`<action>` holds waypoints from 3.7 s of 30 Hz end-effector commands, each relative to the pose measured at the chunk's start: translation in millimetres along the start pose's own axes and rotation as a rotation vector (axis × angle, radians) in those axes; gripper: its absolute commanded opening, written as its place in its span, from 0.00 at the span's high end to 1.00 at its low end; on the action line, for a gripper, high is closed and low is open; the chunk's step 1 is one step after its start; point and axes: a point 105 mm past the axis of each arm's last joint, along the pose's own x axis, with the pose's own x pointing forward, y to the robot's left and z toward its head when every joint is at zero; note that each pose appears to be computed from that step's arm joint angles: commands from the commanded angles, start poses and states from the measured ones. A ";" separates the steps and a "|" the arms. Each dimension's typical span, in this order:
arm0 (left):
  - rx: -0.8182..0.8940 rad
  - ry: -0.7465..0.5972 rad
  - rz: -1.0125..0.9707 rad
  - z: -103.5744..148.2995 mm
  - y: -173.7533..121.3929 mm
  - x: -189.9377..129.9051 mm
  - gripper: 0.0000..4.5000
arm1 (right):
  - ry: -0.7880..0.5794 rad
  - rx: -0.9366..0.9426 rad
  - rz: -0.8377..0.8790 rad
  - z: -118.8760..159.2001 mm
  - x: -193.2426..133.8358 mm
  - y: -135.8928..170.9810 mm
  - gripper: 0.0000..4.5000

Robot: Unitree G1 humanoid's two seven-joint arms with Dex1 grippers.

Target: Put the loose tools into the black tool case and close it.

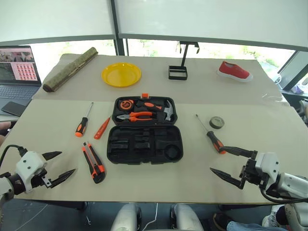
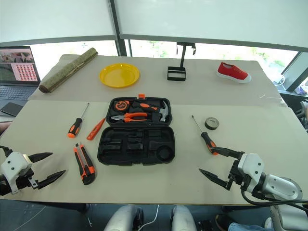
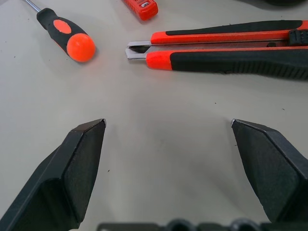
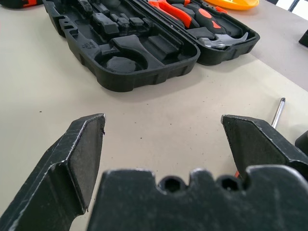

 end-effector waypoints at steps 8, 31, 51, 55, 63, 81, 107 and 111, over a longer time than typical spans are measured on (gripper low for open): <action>-0.605 -0.006 0.527 -27.3 19.1 -55.9 0.00 | -0.542 0.024 -0.051 78.5 37.6 10.3 0.01; -0.641 0.171 0.432 60.7 112.3 83.9 0.00 | -0.579 -0.052 -0.044 115.9 66.8 11.8 0.01; -0.294 -0.199 0.266 110.5 133.6 79.6 0.85 | -0.516 -0.069 -0.111 119.9 53.2 -0.5 0.00; -0.013 -0.362 -0.053 167.1 90.1 87.1 0.85 | -0.471 -0.058 -0.120 119.0 47.1 -4.8 0.00; 0.470 -0.119 -0.584 181.5 -20.4 136.9 0.85 | -0.398 -0.020 -0.125 122.2 45.5 -4.0 0.00; 0.542 0.028 -0.518 169.8 -31.4 176.7 0.85 | -0.402 0.034 -0.128 122.2 46.3 9.3 0.00; 0.352 -0.319 -0.463 205.1 -21.7 169.5 0.02 | -0.389 0.108 -0.102 117.7 47.5 19.1 0.00; 0.214 -0.348 -0.483 182.3 -19.6 173.2 0.34 | -0.389 0.100 -0.083 119.7 51.7 21.9 0.00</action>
